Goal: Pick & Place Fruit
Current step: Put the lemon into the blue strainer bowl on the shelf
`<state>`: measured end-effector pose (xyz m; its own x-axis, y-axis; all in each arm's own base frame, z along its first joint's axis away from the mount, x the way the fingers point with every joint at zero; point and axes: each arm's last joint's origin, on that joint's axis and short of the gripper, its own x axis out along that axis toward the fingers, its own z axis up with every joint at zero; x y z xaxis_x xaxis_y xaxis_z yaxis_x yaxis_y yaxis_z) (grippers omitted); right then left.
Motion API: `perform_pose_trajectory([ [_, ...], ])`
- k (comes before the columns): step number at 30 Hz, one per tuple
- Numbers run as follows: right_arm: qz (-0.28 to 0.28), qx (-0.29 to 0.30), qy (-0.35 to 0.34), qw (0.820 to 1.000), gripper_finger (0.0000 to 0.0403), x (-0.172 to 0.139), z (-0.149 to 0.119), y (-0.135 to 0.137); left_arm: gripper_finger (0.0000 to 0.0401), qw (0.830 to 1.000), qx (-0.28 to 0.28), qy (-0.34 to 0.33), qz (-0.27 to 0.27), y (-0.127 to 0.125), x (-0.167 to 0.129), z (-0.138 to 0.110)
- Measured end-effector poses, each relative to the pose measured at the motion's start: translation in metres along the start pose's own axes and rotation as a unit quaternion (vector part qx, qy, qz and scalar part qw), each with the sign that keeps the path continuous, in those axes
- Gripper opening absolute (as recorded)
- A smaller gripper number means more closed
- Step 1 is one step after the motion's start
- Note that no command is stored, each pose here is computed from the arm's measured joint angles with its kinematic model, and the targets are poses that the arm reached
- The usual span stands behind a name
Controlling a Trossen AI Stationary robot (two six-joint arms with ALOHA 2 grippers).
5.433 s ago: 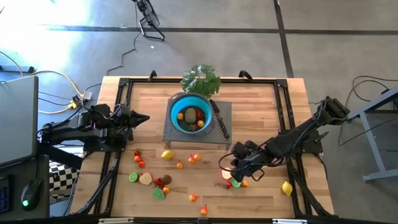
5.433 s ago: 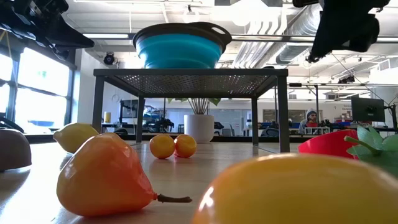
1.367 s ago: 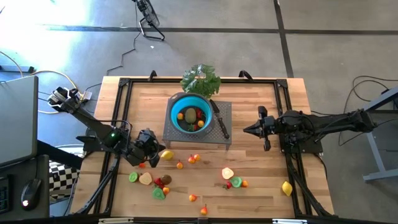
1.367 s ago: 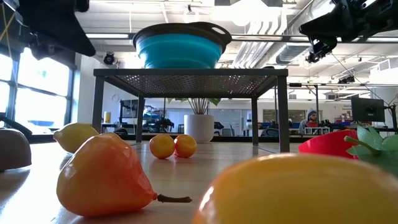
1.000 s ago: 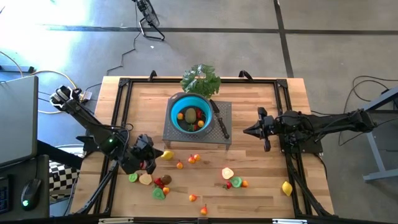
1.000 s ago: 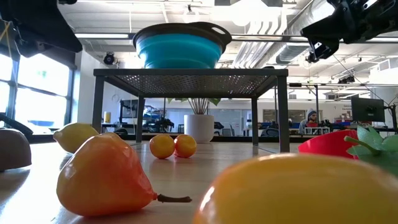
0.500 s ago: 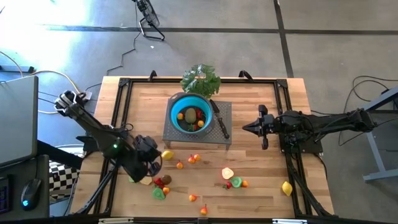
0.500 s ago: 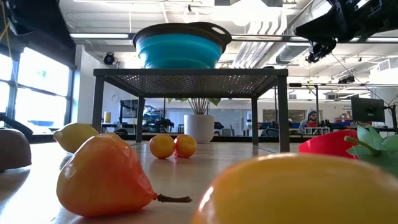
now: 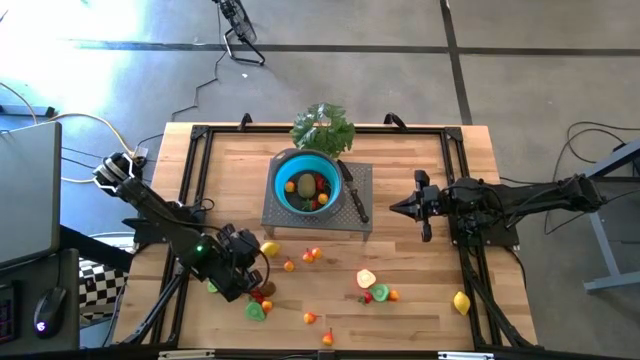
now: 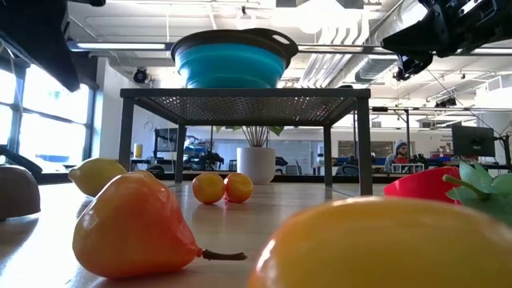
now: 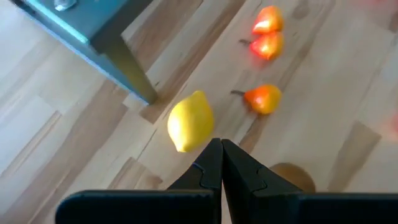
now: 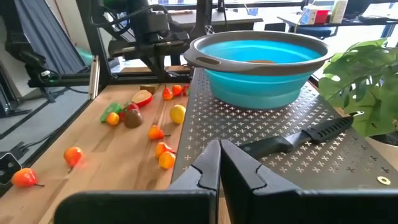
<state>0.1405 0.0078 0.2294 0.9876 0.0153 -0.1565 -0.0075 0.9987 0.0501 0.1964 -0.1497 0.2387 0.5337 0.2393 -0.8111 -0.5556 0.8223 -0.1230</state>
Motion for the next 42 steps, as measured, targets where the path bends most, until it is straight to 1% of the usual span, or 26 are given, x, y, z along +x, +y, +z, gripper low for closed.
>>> perform_pose_trajectory([
  [7,0.000,0.000,0.000,1.000,0.0003,0.0000,0.0000,0.0000,0.0004,1.000,0.000,0.000,-0.001,-0.0002,0.0001,0.0000],
  [11,0.000,0.000,0.000,1.000,0.0003,0.0000,0.0000,0.0000,0.0034,1.000,-0.013,0.000,0.000,0.0001,0.0000,0.0000],
  [14,0.000,0.000,0.000,1.000,0.0003,0.0000,-0.0001,0.0000,0.0076,1.000,-0.029,0.001,0.004,0.0008,0.0001,-0.0002],
  [17,0.000,-0.001,0.001,1.000,0.0003,0.0000,-0.0002,0.0000,0.0129,0.999,-0.045,0.002,0.009,0.0019,0.0001,-0.0005],
  [21,0.000,-0.001,0.001,1.000,0.0003,0.0000,-0.0002,0.0000,0.0202,0.999,-0.048,0.002,0.010,0.0020,0.0001,-0.0006],
  [24,0.000,-0.001,0.001,1.000,0.0003,0.0000,-0.0002,0.0000,0.0249,0.999,-0.048,0.002,0.010,0.0020,0.0001,-0.0006],
  [28,0.000,-0.001,0.001,1.000,0.0003,0.0000,-0.0002,0.0000,0.0301,0.999,-0.049,0.002,0.009,0.0019,0.0001,-0.0005],
  [31,0.000,-0.001,0.002,1.000,0.0003,0.0001,-0.0003,0.0000,0.0330,0.999,-0.052,0.001,0.005,0.0009,0.0001,-0.0002],
  [35,0.000,-0.001,0.002,1.000,0.0003,0.0001,-0.0003,0.0000,0.0350,0.998,-0.055,-0.013,-0.009,-0.0023,0.0001,0.0014],
  [38,0.000,-0.001,0.002,1.000,0.0003,0.0001,-0.0003,0.0000,0.0353,0.998,-0.050,-0.037,-0.006,-0.0026,0.0000,0.0029],
  [42,0.000,-0.001,0.002,1.000,0.0003,0.0001,-0.0003,0.0000,0.0354,0.998,-0.053,-0.042,-0.001,-0.0017,0.0003,0.0028],
])
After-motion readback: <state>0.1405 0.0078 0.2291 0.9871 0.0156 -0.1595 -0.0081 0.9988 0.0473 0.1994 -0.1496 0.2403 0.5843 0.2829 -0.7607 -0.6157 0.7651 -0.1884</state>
